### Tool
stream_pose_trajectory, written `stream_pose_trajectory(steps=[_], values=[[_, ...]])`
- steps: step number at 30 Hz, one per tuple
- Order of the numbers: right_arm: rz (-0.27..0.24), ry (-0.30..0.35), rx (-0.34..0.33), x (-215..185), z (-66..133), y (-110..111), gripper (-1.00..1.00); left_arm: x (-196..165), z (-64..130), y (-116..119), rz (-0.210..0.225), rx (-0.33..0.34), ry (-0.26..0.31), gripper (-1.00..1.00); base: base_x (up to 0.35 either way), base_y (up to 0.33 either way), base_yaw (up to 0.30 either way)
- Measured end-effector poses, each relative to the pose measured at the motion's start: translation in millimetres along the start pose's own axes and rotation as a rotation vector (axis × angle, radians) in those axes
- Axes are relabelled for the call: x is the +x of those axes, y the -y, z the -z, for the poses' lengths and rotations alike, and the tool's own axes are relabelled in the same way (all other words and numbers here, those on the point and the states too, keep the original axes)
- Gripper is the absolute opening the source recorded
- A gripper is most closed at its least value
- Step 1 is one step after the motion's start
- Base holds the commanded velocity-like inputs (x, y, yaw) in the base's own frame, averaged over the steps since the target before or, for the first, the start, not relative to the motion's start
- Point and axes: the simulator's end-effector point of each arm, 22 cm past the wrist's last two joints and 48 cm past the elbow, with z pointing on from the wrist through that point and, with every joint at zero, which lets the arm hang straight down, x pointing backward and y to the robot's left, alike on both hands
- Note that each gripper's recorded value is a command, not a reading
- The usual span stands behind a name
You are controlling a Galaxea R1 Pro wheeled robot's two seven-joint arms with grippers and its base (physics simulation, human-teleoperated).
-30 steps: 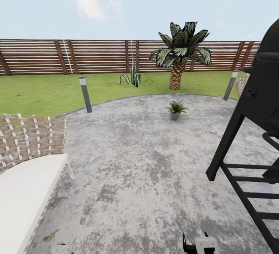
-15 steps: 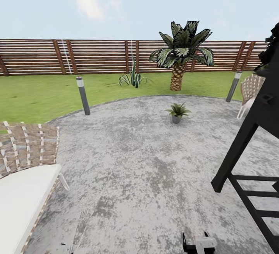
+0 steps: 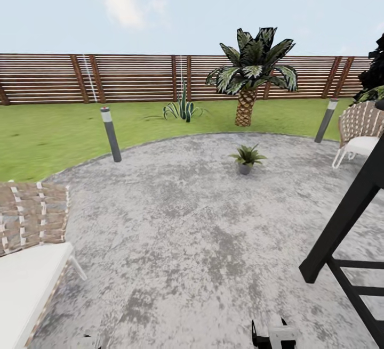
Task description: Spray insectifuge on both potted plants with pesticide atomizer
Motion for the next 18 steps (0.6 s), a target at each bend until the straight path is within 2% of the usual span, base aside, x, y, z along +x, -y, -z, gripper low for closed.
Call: stream_pose_trajectory(steps=[18], values=[[0.001, -0.001, -0.001, 0.1, -0.1, -0.2, 1.0, 0.1, 0.0, 0.0, 0.0, 0.0, 0.0, -1.0, 0.292, 0.0, 0.0]])
